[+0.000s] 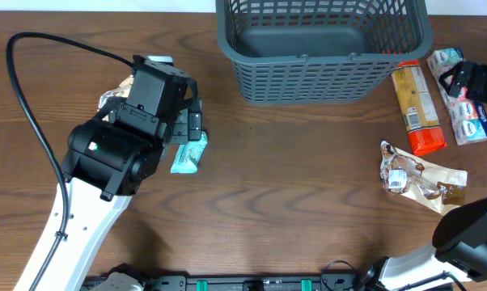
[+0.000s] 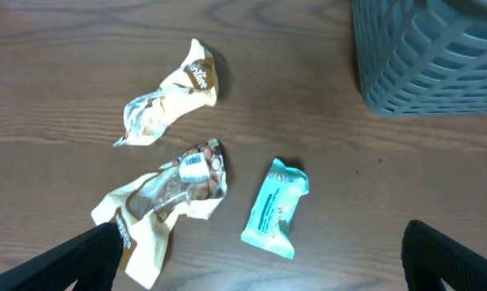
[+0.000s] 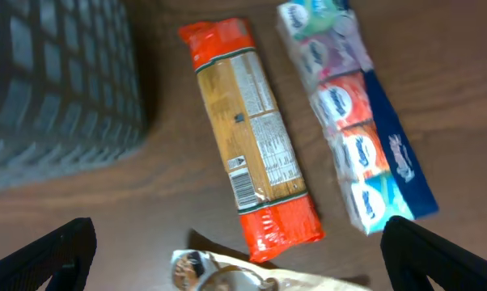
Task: Pack container
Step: 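Reach the right gripper down and grasp the orange-and-tan package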
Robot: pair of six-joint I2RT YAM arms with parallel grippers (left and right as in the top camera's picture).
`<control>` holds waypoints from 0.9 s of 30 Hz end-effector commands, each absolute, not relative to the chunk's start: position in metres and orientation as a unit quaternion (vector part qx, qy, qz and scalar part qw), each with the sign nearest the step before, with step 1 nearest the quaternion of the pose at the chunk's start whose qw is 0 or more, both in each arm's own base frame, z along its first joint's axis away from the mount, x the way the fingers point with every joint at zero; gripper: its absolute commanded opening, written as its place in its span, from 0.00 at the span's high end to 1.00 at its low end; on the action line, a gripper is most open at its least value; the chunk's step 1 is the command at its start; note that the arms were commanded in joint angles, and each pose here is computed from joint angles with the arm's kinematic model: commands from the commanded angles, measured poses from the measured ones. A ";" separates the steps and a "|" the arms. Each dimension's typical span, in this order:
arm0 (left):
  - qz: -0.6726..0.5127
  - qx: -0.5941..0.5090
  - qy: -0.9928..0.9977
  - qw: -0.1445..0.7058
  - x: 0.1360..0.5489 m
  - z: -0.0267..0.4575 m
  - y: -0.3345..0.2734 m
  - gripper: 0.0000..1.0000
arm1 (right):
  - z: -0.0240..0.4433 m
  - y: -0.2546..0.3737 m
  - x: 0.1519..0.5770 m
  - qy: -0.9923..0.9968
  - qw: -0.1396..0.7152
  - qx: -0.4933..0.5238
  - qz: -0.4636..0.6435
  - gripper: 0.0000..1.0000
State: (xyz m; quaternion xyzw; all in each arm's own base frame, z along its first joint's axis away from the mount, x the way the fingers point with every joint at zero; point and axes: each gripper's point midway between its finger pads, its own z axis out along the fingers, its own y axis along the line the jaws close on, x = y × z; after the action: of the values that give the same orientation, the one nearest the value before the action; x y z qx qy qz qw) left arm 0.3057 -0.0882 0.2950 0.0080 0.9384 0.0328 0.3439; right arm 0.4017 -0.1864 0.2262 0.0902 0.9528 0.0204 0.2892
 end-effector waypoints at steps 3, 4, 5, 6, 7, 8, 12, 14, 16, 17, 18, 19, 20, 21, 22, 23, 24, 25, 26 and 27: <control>0.039 0.005 0.936 0.350 0.306 0.301 -0.084 0.01 | 0.173 -0.180 0.415 0.975 0.223 -0.005 -0.001 0.01; 0.039 0.005 0.936 0.350 0.306 0.301 -0.084 0.01 | 0.161 -0.181 0.415 0.979 0.205 -0.011 -0.011 0.01; 0.039 0.005 0.936 0.350 0.306 0.301 -0.084 0.01 | 0.148 -0.184 0.416 0.983 0.183 -0.017 -0.023 0.01; 0.039 0.005 0.936 0.350 0.306 0.301 -0.084 0.01 | 0.135 -0.185 0.417 0.986 0.164 -0.020 -0.032 0.01; 0.038 0.005 0.936 0.349 0.306 0.300 -0.085 0.01 | 0.125 -0.185 0.419 0.987 0.154 -0.022 -0.035 0.02; 0.036 0.006 0.937 0.348 0.306 0.300 -0.085 0.01 | 0.115 -0.182 0.424 0.988 0.149 -0.027 -0.031 0.02; 0.037 0.006 0.939 0.343 0.304 0.298 -0.085 0.01 | 0.080 -0.178 0.440 0.990 0.132 -0.041 -0.040 0.02; 0.038 0.007 0.940 0.340 0.302 0.297 -0.084 0.01 | 0.070 -0.179 0.444 0.990 0.124 -0.045 -0.053 0.02; 0.040 0.007 0.941 0.336 0.301 0.296 -0.083 0.01 | 0.064 -0.180 0.448 0.989 0.121 -0.049 -0.063 0.01; 0.041 0.008 0.942 0.334 0.300 0.296 -0.083 0.01 | 0.063 -0.179 0.451 0.989 0.123 -0.051 -0.066 0.01; 0.042 0.008 0.942 0.333 0.300 0.295 -0.083 0.01 | 0.062 -0.179 0.453 0.988 0.126 -0.052 -0.067 0.01; 0.042 0.008 0.942 0.331 0.299 0.295 -0.082 0.01 | 0.060 -0.179 0.455 0.988 0.128 -0.052 -0.069 0.01; 0.043 0.009 0.943 0.331 0.299 0.294 -0.082 0.01 | 0.060 -0.180 0.457 0.988 0.131 -0.052 -0.069 0.01; 0.043 0.009 0.943 0.329 0.298 0.294 -0.082 0.01 | 0.057 -0.180 0.458 0.988 0.130 -0.052 -0.070 0.01; 0.044 0.009 0.943 0.329 0.298 0.294 -0.082 0.01 | 0.056 -0.180 0.459 0.987 0.131 -0.052 -0.071 0.01; 0.044 0.009 0.943 0.328 0.298 0.294 -0.082 0.01 | 0.053 -0.182 0.459 0.988 0.128 -0.052 -0.074 0.01; 0.044 0.009 0.944 0.328 0.298 0.294 -0.082 0.01 | 0.051 -0.183 0.459 0.988 0.127 -0.048 -0.076 0.01; 0.044 0.009 0.944 0.328 0.297 0.294 -0.082 0.01 | 0.047 -0.183 0.459 0.989 0.123 -0.047 -0.075 0.01; 0.044 0.009 0.944 0.327 0.297 0.293 -0.082 0.01 | 0.043 -0.184 0.458 0.989 0.120 -0.046 -0.073 0.01; 0.044 0.009 0.944 0.327 0.297 0.293 -0.082 0.01 | 0.037 -0.183 0.458 0.990 0.115 -0.042 -0.071 0.01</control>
State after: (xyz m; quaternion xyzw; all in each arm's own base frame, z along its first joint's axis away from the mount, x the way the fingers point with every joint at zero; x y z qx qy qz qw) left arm 0.2969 -0.0838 0.2883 0.0127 0.9455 0.0431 0.3225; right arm 0.4603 -0.1837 0.0597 -0.0419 0.9868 -0.0713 0.1392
